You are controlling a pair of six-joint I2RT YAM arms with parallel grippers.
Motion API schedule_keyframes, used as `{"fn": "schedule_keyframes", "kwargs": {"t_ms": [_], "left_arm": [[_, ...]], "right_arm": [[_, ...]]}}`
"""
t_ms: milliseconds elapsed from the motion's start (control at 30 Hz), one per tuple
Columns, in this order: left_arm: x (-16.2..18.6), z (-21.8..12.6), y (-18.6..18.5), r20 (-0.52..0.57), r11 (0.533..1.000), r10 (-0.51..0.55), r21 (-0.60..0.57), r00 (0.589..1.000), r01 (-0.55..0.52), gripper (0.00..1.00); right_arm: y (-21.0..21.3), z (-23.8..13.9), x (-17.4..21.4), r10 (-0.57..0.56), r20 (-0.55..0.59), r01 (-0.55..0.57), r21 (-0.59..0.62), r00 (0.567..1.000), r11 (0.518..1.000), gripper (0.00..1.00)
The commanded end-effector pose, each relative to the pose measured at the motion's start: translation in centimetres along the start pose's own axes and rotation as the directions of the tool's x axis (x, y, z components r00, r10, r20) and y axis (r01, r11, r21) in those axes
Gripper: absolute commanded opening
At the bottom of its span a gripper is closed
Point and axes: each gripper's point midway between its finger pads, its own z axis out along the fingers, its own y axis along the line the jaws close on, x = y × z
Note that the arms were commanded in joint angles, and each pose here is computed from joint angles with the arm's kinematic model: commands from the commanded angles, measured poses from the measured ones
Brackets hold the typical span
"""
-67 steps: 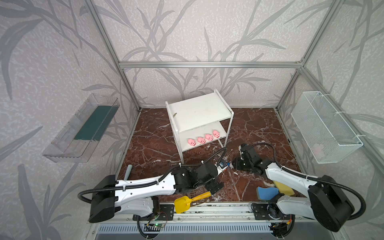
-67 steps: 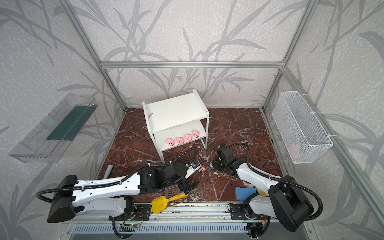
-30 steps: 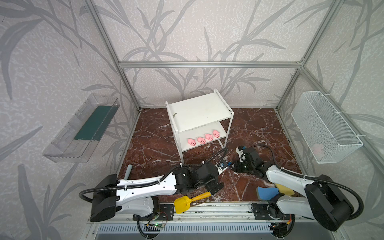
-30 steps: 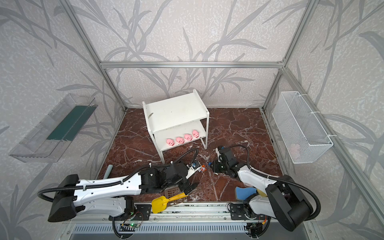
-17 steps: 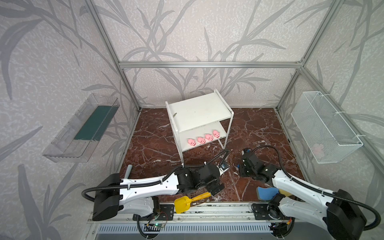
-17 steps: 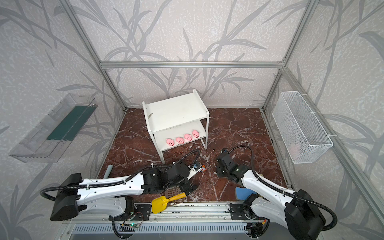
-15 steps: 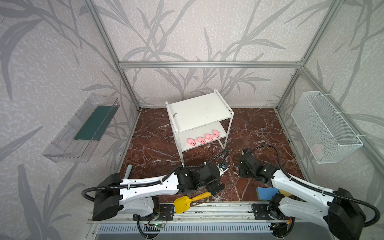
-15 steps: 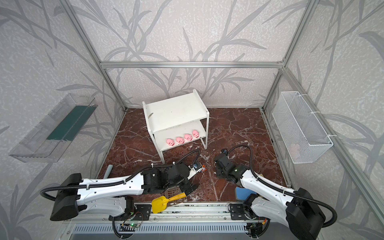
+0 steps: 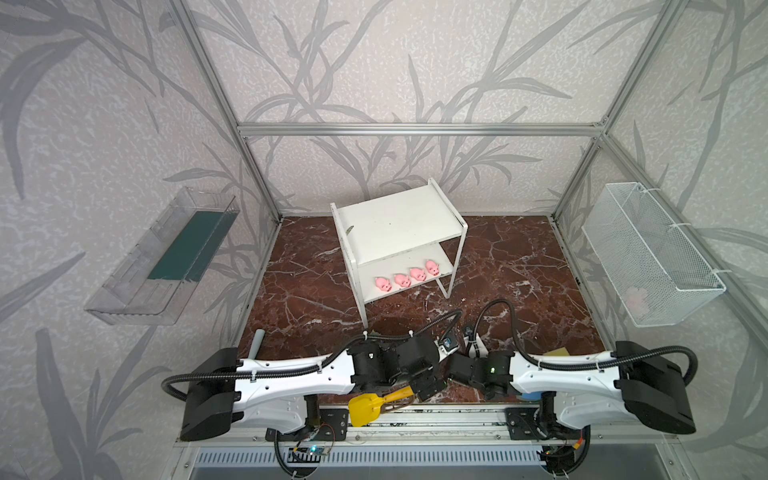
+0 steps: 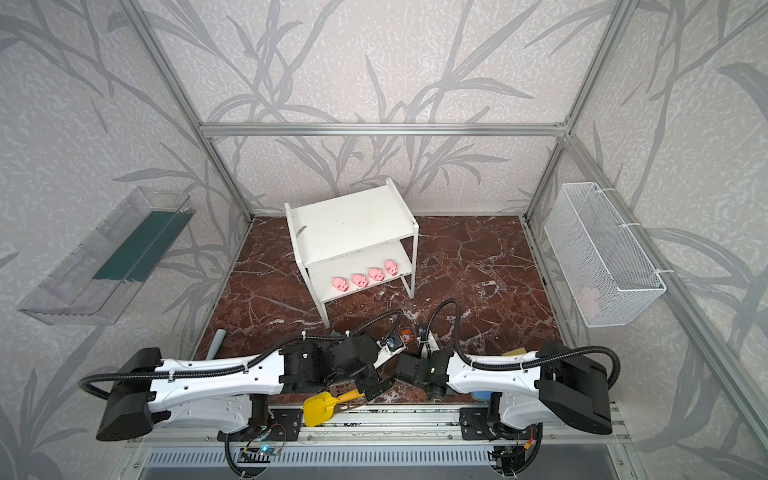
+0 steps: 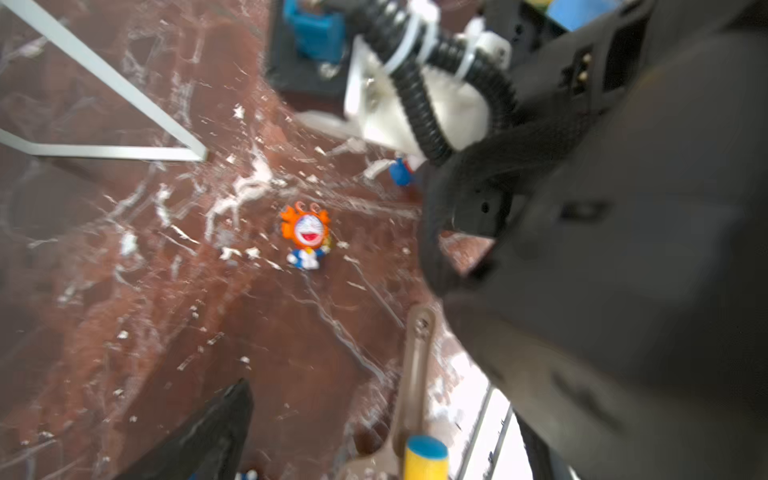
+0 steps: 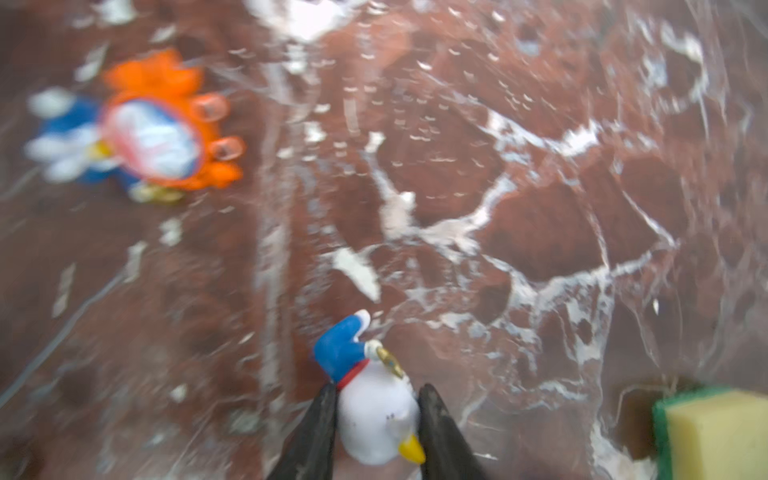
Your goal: Place and organize the plastic toys onto the shelf
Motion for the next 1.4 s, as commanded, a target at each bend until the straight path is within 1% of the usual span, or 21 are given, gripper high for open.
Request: {"fn": "schedule_keyframes", "kwargs": {"t_ms": [0,67,100,133,300,367,467,533,667,800,900,1000,1133,1233,1367], "left_arm": [[-2.4,-1.6,2.6,0.117,0.993,-0.056,-0.100,0.992,0.068,0.99],[-2.2,-2.2,3.0,0.129,0.991,-0.056,-0.117,0.990,0.071,0.99],[-2.1,-2.6,3.3,0.136,0.989,-0.054,-0.127,0.989,0.072,0.99],[-2.1,-2.9,3.5,0.143,0.988,-0.054,-0.134,0.988,0.074,0.99],[-1.9,-4.3,4.2,0.176,0.984,-0.054,-0.160,0.983,0.083,0.99],[-1.7,-4.6,4.4,0.183,0.983,-0.059,-0.162,0.981,0.089,0.99],[-1.5,-4.9,4.4,0.187,0.983,-0.065,-0.158,0.980,0.095,0.99],[-1.4,-4.9,4.4,0.186,0.983,-0.067,-0.158,0.980,0.097,0.99],[-1.3,-4.6,4.3,0.185,0.983,-0.069,-0.156,0.980,0.099,0.99],[-1.4,-4.2,4.2,0.186,0.984,-0.062,-0.151,0.981,0.091,0.99],[-1.5,-4.0,4.1,0.179,0.985,-0.056,-0.151,0.982,0.084,0.99],[-1.5,-3.9,4.0,0.176,0.986,-0.054,-0.148,0.983,0.080,0.99],[-1.6,-3.8,3.9,0.180,0.986,-0.053,-0.143,0.982,0.079,0.99],[-1.6,-3.7,3.8,0.177,0.987,-0.051,-0.143,0.983,0.077,0.99],[-1.5,-3.4,3.8,0.163,0.987,-0.047,-0.144,0.985,0.071,0.99]], "right_arm": [[2.5,-1.9,-0.2,-0.070,0.115,0.077,-0.056,0.991,0.995,0.48],[3.1,-2.7,-0.1,-0.073,0.143,0.088,-0.100,0.987,0.991,0.52],[3.2,-2.9,0.1,-0.064,0.141,0.082,-0.126,0.988,0.989,0.56],[3.2,-3.1,0.0,-0.050,0.149,0.073,-0.152,0.988,0.986,0.57],[2.4,-4.0,-0.8,0.084,0.210,-0.025,-0.270,0.974,0.963,0.63],[1.7,-3.9,-0.9,0.145,0.178,-0.085,-0.308,0.973,0.948,0.63],[0.9,-3.5,-0.5,0.229,0.095,-0.181,-0.362,0.969,0.915,0.63],[0.6,-3.4,0.0,0.260,0.046,-0.223,-0.386,0.965,0.895,0.63],[1.5,-3.7,1.0,0.214,0.004,-0.190,-0.444,0.977,0.876,0.65],[2.3,-3.2,2.8,0.145,-0.084,-0.167,-0.435,0.986,0.885,0.65],[2.4,-2.7,4.0,0.136,-0.143,-0.184,-0.413,0.980,0.892,0.65],[0.8,-2.0,4.8,0.167,-0.187,-0.220,-0.312,0.968,0.924,0.63],[-1.5,-1.0,5.2,0.218,-0.224,-0.260,-0.181,0.950,0.948,0.62],[-2.3,-0.3,4.9,0.252,-0.225,-0.288,-0.144,0.941,0.947,0.61],[-2.0,0.6,3.3,0.300,-0.209,-0.339,-0.186,0.931,0.922,0.61]]}}
